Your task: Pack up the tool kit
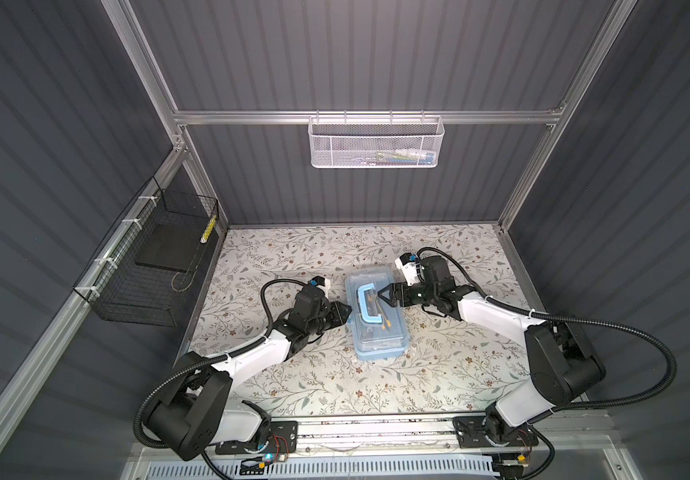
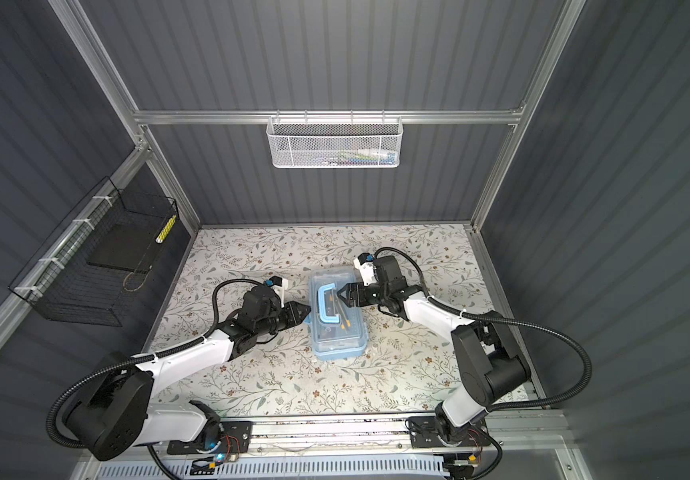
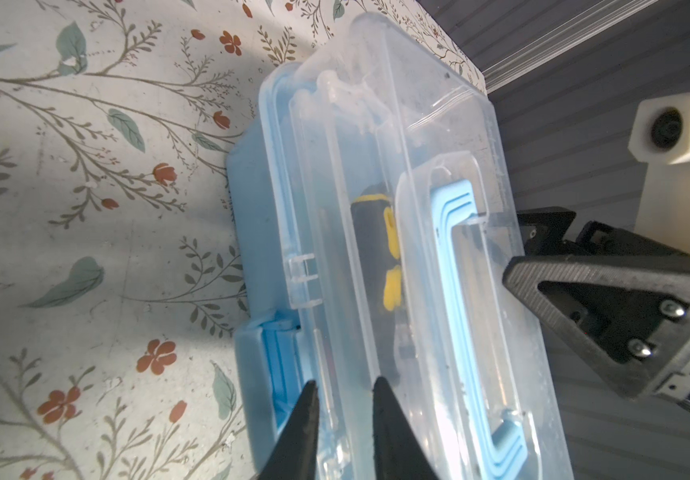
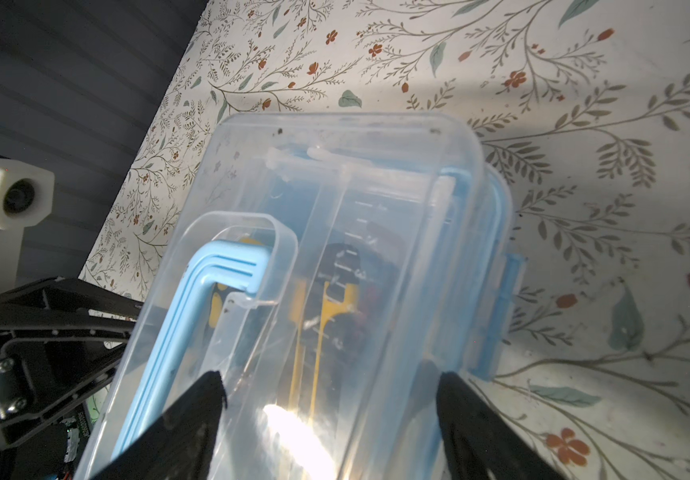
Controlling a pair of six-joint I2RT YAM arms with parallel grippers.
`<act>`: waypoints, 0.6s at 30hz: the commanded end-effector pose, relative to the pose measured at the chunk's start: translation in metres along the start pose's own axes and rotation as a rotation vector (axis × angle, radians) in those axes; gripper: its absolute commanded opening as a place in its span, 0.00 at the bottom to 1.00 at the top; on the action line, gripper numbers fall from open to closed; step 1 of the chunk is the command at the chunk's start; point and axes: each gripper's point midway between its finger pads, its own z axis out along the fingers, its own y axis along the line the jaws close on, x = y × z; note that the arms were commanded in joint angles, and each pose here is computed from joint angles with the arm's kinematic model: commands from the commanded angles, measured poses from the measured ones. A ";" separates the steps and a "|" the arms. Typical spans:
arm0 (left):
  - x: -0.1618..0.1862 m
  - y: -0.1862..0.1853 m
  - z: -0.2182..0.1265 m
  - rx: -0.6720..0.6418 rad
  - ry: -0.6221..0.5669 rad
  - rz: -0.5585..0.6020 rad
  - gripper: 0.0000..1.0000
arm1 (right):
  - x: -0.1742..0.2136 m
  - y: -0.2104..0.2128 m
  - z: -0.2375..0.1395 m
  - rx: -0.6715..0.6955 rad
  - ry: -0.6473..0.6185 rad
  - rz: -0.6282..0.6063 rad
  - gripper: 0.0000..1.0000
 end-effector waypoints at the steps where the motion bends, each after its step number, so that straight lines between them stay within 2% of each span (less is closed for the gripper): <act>1: -0.002 -0.020 -0.002 0.061 0.003 0.046 0.23 | 0.050 -0.019 0.006 0.067 0.152 0.038 0.81; 4: -0.011 -0.002 -0.019 -0.104 -0.013 0.106 0.23 | 0.050 -0.019 0.005 0.065 0.150 0.036 0.81; 6: -0.022 -0.002 -0.035 -0.156 -0.055 0.151 0.32 | 0.051 -0.019 0.006 0.064 0.152 0.034 0.81; 11: -0.039 0.002 -0.055 -0.214 -0.115 0.175 0.35 | 0.052 -0.018 0.006 0.057 0.152 0.045 0.81; 13: -0.032 0.014 -0.049 -0.228 -0.089 0.149 0.22 | 0.052 -0.018 0.006 0.055 0.147 0.046 0.81; 15: -0.021 0.027 -0.040 -0.229 -0.057 0.117 0.04 | 0.052 -0.018 0.005 0.056 0.150 0.043 0.81; 16: -0.017 0.032 -0.037 -0.234 -0.047 0.106 0.00 | 0.052 -0.018 0.005 0.056 0.151 0.043 0.81; 18: -0.011 0.041 -0.031 -0.248 -0.030 0.096 0.00 | 0.052 -0.018 0.005 0.057 0.154 0.042 0.81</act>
